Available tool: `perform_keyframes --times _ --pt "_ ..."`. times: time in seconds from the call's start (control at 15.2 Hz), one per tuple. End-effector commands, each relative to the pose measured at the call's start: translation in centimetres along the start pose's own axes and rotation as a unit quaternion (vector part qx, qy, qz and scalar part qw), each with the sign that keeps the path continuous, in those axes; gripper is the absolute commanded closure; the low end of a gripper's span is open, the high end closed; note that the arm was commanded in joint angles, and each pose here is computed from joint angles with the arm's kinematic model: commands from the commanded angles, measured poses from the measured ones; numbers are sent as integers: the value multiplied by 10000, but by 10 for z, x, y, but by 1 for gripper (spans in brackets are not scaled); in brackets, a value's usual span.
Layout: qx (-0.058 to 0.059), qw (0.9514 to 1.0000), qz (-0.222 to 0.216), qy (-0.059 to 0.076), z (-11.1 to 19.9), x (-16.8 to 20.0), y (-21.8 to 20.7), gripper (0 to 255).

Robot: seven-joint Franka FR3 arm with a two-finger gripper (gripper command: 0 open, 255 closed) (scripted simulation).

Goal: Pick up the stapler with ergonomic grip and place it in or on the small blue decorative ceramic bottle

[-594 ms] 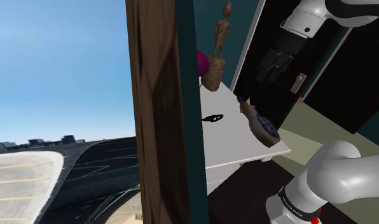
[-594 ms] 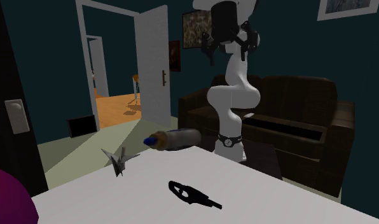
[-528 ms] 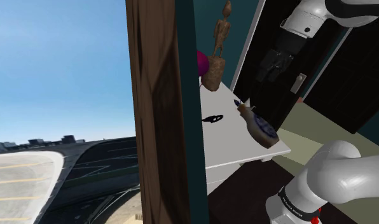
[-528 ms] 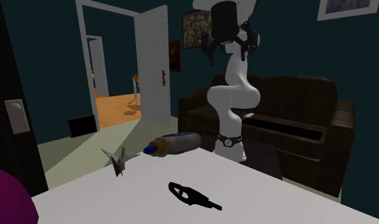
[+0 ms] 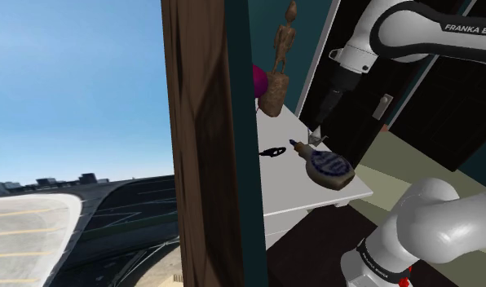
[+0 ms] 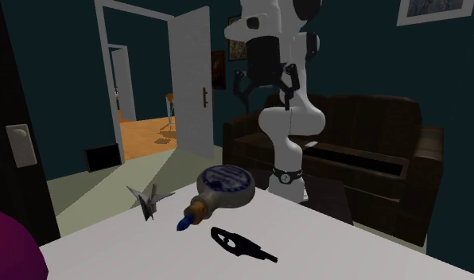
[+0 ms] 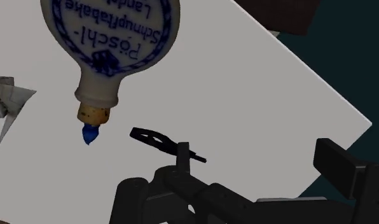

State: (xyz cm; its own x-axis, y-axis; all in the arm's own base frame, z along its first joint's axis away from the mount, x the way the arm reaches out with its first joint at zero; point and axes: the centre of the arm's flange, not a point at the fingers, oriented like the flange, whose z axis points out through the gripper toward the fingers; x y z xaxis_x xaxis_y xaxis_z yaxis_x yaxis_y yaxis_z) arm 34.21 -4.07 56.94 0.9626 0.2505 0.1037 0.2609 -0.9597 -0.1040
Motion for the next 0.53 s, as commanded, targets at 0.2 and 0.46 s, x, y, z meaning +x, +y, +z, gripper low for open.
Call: perform_keyframes --times 0.2,0.46 --pt "-55 9914 -1295 -165 54 29 25 0" --pt "-94 9730 -2285 -299 99 55 40 0"
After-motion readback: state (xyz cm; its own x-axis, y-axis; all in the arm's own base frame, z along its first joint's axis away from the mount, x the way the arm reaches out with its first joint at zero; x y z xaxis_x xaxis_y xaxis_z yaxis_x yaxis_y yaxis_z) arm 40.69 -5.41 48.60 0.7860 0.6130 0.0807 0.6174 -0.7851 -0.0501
